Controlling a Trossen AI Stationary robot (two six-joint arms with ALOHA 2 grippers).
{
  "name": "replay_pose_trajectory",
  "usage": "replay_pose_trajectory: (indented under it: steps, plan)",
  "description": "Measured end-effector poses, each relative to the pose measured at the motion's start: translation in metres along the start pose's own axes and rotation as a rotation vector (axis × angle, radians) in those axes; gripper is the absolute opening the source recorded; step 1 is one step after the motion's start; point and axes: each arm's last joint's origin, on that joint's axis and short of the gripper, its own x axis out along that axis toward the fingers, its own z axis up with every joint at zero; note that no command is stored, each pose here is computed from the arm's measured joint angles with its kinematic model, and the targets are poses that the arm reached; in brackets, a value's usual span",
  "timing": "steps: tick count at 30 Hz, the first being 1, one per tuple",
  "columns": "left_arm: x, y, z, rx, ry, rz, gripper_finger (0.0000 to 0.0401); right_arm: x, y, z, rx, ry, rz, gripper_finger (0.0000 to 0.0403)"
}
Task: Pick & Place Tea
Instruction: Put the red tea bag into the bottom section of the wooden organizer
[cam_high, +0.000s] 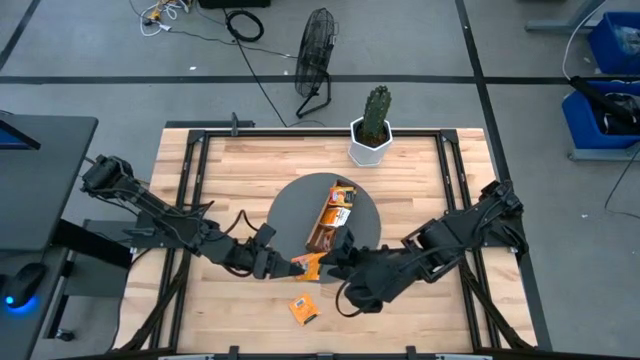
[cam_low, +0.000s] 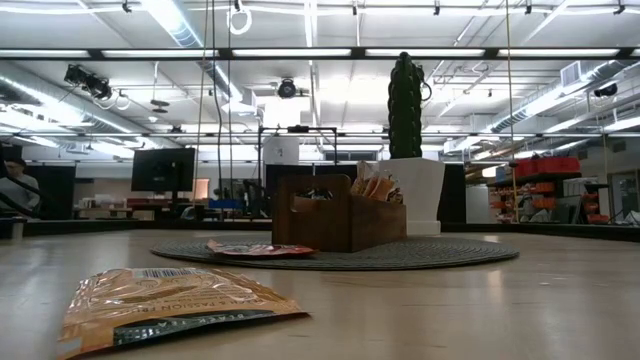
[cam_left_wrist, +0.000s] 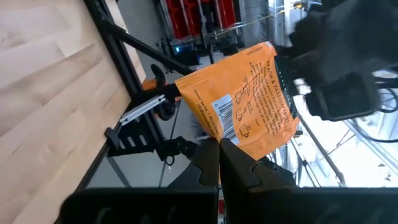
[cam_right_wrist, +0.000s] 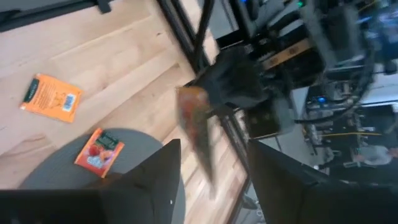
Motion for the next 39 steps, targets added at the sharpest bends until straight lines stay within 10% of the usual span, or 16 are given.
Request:
replay_pose_trajectory:
  steps: [9, 19, 31, 39]
  plan:
    - [0.0, 0.0, 0.0, -0.002, 0.0, 0.001, 0.0002, 0.012, -0.005, -0.006, 0.006, 0.009, 0.015, 0.0151]
    - [0.0, 0.0, 0.001, -0.007, -0.004, 0.001, 0.0002, 0.012, -0.005, -0.006, 0.016, -0.002, 0.03, 0.001]
    - [0.003, 0.001, 0.01, 0.056, -0.04, 0.006, 0.0042, -0.005, -0.013, -0.01, 0.158, 0.042, -0.078, 0.0002]
    - [0.003, 0.003, 0.01, 0.309, -0.039, 0.025, 0.0043, -0.033, -0.016, -0.013, 0.38, 0.013, -0.1, 0.0001]
